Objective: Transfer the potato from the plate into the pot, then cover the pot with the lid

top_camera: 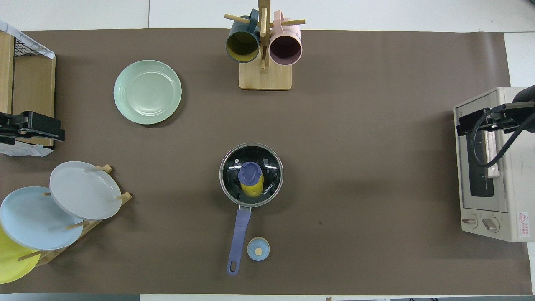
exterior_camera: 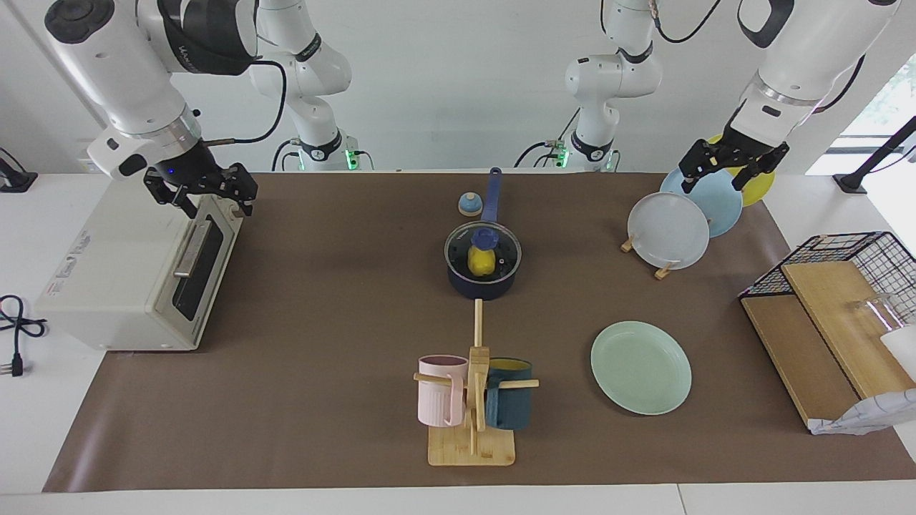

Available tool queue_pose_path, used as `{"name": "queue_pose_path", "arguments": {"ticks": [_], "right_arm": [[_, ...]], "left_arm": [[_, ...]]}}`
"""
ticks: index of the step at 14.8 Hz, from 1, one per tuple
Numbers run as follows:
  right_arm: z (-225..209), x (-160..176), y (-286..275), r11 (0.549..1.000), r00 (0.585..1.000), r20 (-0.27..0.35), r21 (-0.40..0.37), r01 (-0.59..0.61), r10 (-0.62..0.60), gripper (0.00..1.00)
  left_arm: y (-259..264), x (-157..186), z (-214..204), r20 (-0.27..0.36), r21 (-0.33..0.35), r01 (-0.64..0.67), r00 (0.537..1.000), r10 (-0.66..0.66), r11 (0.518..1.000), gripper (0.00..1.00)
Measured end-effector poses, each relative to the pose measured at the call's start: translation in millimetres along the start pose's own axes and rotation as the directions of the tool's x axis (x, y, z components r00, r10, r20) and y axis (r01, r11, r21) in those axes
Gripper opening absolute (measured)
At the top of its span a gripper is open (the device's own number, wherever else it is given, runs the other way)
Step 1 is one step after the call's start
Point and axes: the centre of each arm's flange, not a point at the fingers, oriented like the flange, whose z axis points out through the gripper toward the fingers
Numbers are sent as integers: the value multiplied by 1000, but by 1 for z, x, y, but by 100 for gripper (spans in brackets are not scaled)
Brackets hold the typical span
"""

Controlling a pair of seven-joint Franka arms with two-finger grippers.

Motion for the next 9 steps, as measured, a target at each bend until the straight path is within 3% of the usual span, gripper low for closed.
{"name": "queue_pose_path", "arguments": {"ticks": [9], "right_arm": [[-1, 3, -7, 1000, 1000, -19, -2, 11, -11, 100]], "left_arm": [[0, 0, 0, 0, 0, 0, 1000, 0, 1000, 100]]}}
